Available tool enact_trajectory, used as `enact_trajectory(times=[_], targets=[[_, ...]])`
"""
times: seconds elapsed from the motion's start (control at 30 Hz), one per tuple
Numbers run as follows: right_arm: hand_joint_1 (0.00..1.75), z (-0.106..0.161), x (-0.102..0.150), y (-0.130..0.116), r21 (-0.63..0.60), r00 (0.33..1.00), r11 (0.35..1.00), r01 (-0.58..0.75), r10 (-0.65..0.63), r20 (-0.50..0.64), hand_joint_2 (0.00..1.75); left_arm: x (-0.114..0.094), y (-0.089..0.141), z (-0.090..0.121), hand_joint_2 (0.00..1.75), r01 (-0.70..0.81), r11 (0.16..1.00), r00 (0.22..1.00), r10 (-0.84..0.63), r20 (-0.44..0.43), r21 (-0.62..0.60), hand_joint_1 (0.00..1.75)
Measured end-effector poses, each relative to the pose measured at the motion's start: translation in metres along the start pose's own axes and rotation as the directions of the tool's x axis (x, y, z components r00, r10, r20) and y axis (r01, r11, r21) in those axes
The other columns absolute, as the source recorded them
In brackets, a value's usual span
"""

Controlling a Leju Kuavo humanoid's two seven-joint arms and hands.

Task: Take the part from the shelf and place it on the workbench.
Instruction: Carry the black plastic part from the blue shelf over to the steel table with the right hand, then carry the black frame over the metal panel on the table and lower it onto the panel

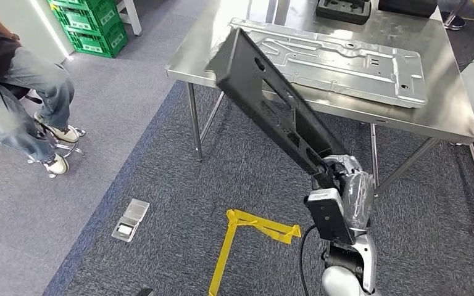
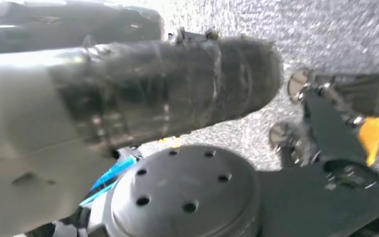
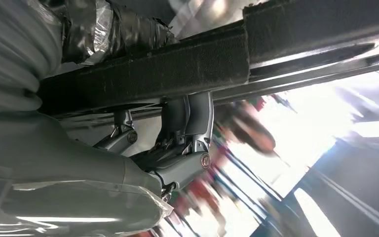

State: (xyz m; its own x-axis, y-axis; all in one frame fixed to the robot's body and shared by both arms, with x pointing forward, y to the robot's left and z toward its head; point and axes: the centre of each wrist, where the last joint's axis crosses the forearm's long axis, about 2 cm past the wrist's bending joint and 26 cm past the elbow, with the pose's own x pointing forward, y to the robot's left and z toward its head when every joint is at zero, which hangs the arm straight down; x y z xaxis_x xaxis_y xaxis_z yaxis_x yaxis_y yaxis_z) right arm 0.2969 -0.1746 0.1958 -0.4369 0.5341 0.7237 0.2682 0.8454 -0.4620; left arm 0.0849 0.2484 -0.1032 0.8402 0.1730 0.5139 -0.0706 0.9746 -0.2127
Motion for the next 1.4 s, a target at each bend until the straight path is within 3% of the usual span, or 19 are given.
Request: enact_trajectory(times=[0.17,0.37,0.57,1.0,1.4], targets=[[1.75,0.003,0.006,0.008,-0.078,0.919,0.948,-0.308,0.317,0.233,1.75,-0.002,-0.012,0.000,0.00,0.025,0.999,1.000,-0.026,-0.010,-0.032,0.00],[1.75,0.000,0.007,0.020,-0.163,0.760,0.832,-0.530,0.551,0.343,1.75,0.007,-0.015,-0.004,0.00,0.073,0.995,0.997,-0.074,-0.020,-0.064,0.00],[1.75,-0.019,0.006,0.028,-0.193,0.704,0.781,-0.594,0.620,0.346,1.75,0.018,-0.014,-0.008,0.00,0.122,0.990,0.992,-0.123,-0.019,-0.076,0.00],[1.75,-0.054,-0.020,0.025,-0.054,0.734,0.759,-0.649,0.643,0.218,1.75,0.022,-0.015,-0.009,0.00,0.175,0.979,0.983,-0.179,-0.030,-0.103,0.00],[1.75,-0.053,-0.044,0.018,0.001,0.724,0.734,-0.680,0.670,0.164,1.75,0.021,-0.032,-0.010,0.00,0.171,0.976,0.984,-0.176,-0.028,-0.134,0.00]])
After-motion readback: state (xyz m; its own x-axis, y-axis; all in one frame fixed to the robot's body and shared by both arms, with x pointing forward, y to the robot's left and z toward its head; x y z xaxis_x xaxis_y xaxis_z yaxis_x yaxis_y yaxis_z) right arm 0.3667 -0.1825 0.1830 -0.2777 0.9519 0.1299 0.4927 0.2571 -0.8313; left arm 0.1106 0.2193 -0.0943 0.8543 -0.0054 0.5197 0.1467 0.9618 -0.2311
